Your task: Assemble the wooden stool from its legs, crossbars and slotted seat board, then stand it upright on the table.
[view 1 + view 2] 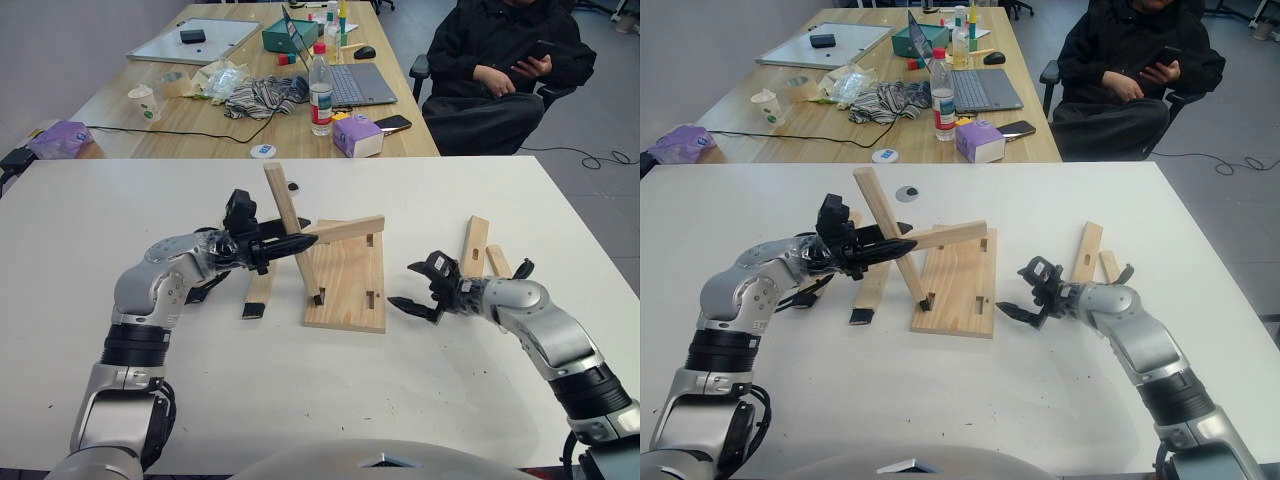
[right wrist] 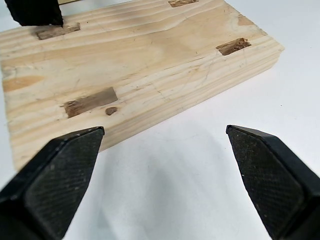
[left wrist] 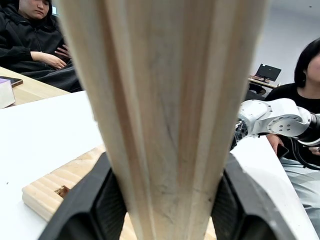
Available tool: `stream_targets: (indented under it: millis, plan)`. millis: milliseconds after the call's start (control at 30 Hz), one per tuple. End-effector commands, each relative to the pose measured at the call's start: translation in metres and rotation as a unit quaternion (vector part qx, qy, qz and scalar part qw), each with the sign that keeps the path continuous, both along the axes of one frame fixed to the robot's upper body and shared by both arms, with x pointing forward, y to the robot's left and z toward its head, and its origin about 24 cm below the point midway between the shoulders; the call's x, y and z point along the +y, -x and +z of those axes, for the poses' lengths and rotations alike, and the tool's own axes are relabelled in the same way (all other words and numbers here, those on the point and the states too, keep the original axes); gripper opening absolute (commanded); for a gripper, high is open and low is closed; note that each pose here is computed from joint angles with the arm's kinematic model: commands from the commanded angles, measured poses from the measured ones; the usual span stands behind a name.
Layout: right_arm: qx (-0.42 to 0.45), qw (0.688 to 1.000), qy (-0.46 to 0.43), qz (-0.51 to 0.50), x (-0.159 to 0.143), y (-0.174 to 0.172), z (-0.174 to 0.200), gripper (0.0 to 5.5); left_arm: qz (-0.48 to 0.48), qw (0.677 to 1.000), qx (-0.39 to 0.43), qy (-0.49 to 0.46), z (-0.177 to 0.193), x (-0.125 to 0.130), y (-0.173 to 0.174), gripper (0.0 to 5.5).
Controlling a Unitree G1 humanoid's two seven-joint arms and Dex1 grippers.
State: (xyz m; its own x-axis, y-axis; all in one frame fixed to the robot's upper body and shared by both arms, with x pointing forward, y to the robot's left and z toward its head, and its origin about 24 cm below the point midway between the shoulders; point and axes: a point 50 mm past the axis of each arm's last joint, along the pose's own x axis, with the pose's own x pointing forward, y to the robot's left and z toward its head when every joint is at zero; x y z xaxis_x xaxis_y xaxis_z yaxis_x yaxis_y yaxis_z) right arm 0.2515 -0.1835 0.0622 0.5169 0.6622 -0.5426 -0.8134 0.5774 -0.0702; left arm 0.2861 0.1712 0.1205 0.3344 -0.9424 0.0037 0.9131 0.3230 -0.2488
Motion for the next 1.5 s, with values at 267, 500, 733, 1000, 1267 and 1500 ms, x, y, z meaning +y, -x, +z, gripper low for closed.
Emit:
stream_targets:
  millis: [267, 500, 733, 1000, 1267, 1500]
  plan:
    - [0.002, 1.0, 0.017, 0.017, -0.003, -0.001, 0.0, 4.51, 0.009, 1.0, -0.009, 0.017, -0.003, -0.001, -0.008, 2.03]
    - [0.003, 0.999, 0.024, 0.031, -0.005, -0.002, 0.003, 4.51, 0.015, 1.0, 0.007, -0.017, -0.024, 0.004, -0.008, 2.03]
    - [0.003, 0.999, 0.023, 0.037, -0.002, -0.002, 0.004, 4.51, -0.04, 0.994, 0.033, -0.092, -0.033, 0.02, -0.007, 2.03]
    - [0.003, 0.999, 0.015, 0.037, 0.004, 0.001, 0.001, 4.51, -0.111, 0.974, 0.009, -0.197, -0.031, 0.023, -0.015, 2.03]
    - [-0.004, 1.0, 0.008, 0.024, 0.007, 0.002, -0.003, 4.51, -0.132, 0.952, -0.013, -0.275, -0.032, 0.022, -0.01, 2.03]
    - [-0.006, 1.0, 0.008, 0.022, 0.007, 0.004, -0.004, 4.51, -0.134, 0.942, 0.011, -0.307, -0.064, 0.011, 0.013, 2.03]
